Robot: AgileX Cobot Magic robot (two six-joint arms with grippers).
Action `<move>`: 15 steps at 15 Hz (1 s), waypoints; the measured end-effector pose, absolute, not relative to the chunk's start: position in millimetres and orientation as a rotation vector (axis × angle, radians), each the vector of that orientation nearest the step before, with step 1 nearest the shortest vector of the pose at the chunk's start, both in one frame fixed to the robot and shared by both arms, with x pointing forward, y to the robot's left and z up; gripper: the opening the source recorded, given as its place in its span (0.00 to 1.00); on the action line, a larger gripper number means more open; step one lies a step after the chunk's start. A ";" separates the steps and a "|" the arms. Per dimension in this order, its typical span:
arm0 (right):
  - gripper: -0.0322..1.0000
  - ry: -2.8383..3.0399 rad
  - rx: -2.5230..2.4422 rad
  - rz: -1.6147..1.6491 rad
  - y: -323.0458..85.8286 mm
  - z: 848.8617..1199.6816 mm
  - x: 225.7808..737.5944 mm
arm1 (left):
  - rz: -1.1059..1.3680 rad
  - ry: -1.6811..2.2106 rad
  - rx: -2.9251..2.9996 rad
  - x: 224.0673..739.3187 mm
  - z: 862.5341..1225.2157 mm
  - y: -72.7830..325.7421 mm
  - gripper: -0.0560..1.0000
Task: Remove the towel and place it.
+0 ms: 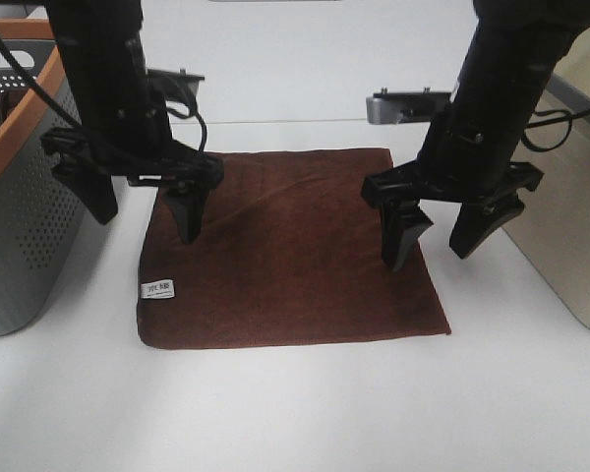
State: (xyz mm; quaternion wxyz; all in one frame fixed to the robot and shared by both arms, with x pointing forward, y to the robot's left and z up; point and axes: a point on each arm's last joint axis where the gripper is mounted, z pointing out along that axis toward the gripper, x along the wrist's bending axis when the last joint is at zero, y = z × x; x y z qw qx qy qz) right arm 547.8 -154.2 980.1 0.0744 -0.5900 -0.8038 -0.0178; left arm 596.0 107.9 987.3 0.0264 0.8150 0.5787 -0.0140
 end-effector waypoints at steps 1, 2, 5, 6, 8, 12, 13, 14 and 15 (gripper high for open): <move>0.74 -2.426 -1.771 -0.117 -154.7 994.5 544.0 | -0.008 1.762 2.487 596.0 1003.4 108.0 0.86; 0.74 -2.441 -1.767 -0.193 -155.5 1011.1 538.9 | 0.029 1.733 2.448 594.9 1022.3 108.6 0.86; 0.74 -2.504 -1.763 -0.390 -165.6 1066.9 513.0 | 0.151 1.626 2.319 574.1 1092.3 119.9 0.86; 0.74 -2.522 -1.762 -0.448 -170.2 1084.5 501.6 | 0.186 1.587 2.286 564.1 1112.9 125.2 0.86; 0.74 -2.558 -1.747 -0.547 -179.9 1114.4 477.9 | 0.259 1.508 2.203 538.2 1156.6 138.9 0.86; 0.74 -2.617 -1.718 -0.696 -202.6 1147.9 423.9 | 0.337 1.425 2.098 479.8 1201.9 169.7 0.86; 0.74 -2.620 -1.717 -0.708 -207.9 1146.3 411.1 | 0.336 1.426 2.102 465.1 1199.4 177.5 0.86; 0.74 -2.622 -1.717 -0.711 -214.2 1141.7 396.3 | 0.328 1.433 2.116 448.6 1192.1 186.2 0.86; 0.74 -2.625 -1.716 -0.707 -220.5 1135.4 381.8 | 0.315 1.447 2.135 432.4 1180.7 194.8 0.86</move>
